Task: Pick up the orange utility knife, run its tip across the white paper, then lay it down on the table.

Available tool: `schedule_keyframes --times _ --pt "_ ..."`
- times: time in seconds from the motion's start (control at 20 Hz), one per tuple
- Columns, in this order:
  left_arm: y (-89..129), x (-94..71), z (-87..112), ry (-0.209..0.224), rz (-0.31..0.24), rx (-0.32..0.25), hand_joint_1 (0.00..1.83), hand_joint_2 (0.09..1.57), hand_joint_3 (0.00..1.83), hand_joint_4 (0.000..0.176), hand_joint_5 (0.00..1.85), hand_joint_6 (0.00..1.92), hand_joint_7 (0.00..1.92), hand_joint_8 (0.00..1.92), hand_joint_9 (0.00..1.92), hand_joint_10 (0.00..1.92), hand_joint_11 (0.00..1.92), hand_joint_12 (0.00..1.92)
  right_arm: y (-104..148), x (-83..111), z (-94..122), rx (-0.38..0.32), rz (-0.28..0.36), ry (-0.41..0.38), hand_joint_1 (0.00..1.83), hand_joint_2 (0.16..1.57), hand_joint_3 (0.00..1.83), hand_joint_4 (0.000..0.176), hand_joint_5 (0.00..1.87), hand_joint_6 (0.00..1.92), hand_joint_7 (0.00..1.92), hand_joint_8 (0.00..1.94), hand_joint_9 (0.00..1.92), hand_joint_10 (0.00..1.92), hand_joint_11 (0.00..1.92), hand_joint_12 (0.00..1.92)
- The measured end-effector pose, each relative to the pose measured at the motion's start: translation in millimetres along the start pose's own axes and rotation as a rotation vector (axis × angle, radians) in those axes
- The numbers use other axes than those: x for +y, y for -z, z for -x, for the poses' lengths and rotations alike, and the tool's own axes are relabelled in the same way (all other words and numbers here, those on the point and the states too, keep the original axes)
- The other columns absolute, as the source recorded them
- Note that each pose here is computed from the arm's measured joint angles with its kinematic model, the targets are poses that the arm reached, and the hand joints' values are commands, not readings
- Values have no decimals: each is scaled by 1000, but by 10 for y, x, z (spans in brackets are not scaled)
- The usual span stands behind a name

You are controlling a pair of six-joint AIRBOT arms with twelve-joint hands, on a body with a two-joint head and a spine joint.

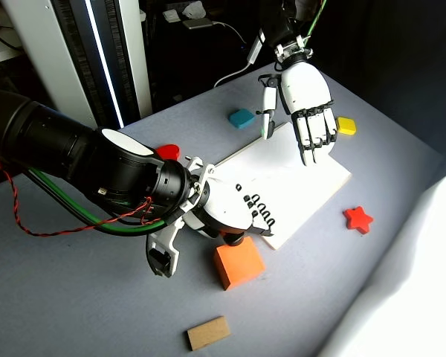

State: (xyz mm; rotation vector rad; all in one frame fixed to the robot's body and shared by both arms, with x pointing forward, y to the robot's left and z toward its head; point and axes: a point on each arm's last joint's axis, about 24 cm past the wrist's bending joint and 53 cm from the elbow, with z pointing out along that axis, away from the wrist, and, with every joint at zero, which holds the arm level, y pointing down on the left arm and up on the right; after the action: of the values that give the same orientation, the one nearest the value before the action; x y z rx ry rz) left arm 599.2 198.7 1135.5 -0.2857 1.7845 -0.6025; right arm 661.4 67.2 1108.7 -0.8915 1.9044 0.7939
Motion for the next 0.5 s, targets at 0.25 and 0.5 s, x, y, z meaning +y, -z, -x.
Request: schedule_keyframes --times 0.25,0.5 --pt "-8 5 19 8 4 -5 313 1300 0 43 47 3 154 5 206 6 0 867 -7 -24 -34 6 -8 18 1429 1050 506 0 1068 1917 1256 1938 1249 1921 1066 1921" --pt "-11 -3 25 6 0 -6 322 1301 0 43 48 2 150 3 205 3 0 827 8 -27 95 -18 -12 21 1541 933 758 176 1435 1921 1731 1941 1823 1921 1837 1921"
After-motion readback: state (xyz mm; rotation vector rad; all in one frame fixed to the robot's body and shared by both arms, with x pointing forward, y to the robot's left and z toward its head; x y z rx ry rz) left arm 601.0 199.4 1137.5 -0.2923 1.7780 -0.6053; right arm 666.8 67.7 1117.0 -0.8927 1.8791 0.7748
